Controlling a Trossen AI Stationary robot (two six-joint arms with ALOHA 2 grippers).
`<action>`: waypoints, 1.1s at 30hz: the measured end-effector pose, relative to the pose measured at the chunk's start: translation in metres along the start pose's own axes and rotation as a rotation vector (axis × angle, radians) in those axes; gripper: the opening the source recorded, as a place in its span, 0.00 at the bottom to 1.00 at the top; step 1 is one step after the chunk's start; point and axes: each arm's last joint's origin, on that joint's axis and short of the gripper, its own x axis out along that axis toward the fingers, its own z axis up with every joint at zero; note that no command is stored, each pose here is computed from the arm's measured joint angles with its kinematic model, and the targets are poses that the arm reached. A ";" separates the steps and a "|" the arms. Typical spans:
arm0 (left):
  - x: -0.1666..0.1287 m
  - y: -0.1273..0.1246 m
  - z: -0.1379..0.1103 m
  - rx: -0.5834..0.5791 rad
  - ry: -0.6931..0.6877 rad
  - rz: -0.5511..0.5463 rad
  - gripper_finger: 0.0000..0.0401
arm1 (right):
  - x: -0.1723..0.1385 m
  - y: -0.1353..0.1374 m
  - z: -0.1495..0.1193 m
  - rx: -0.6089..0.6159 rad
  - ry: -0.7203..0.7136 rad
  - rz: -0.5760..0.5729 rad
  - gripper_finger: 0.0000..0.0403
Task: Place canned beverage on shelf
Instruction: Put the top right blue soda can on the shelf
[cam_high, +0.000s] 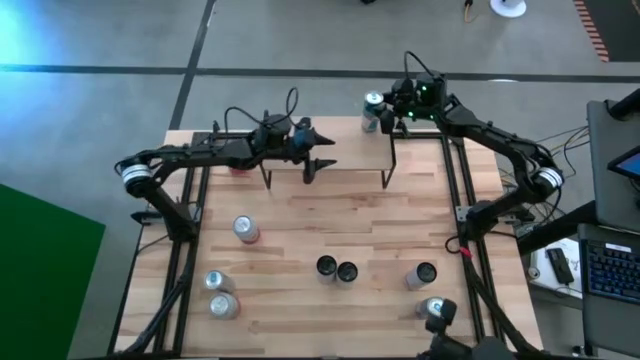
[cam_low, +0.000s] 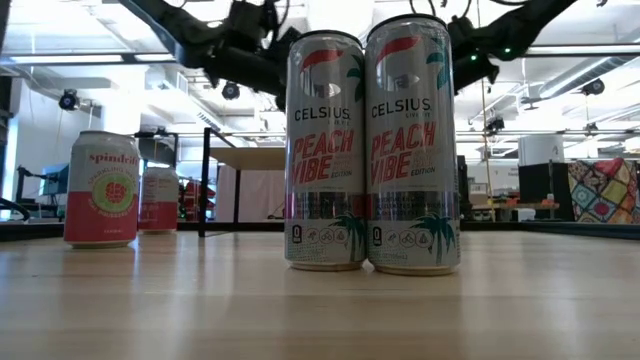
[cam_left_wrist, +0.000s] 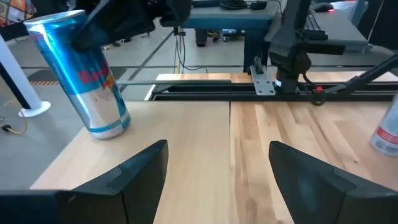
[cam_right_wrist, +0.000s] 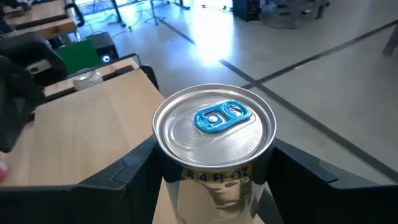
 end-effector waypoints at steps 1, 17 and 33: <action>-0.005 -0.002 0.000 0.001 -0.005 0.002 0.66 | 0.002 -0.001 0.002 0.003 0.004 0.003 0.58; -0.063 -0.024 -0.016 -0.043 -0.045 0.082 0.66 | -0.003 0.001 0.002 -0.049 0.067 0.006 0.58; -0.077 -0.027 -0.009 -0.086 -0.041 0.078 0.66 | -0.026 0.012 0.001 -0.065 -0.016 -0.015 0.81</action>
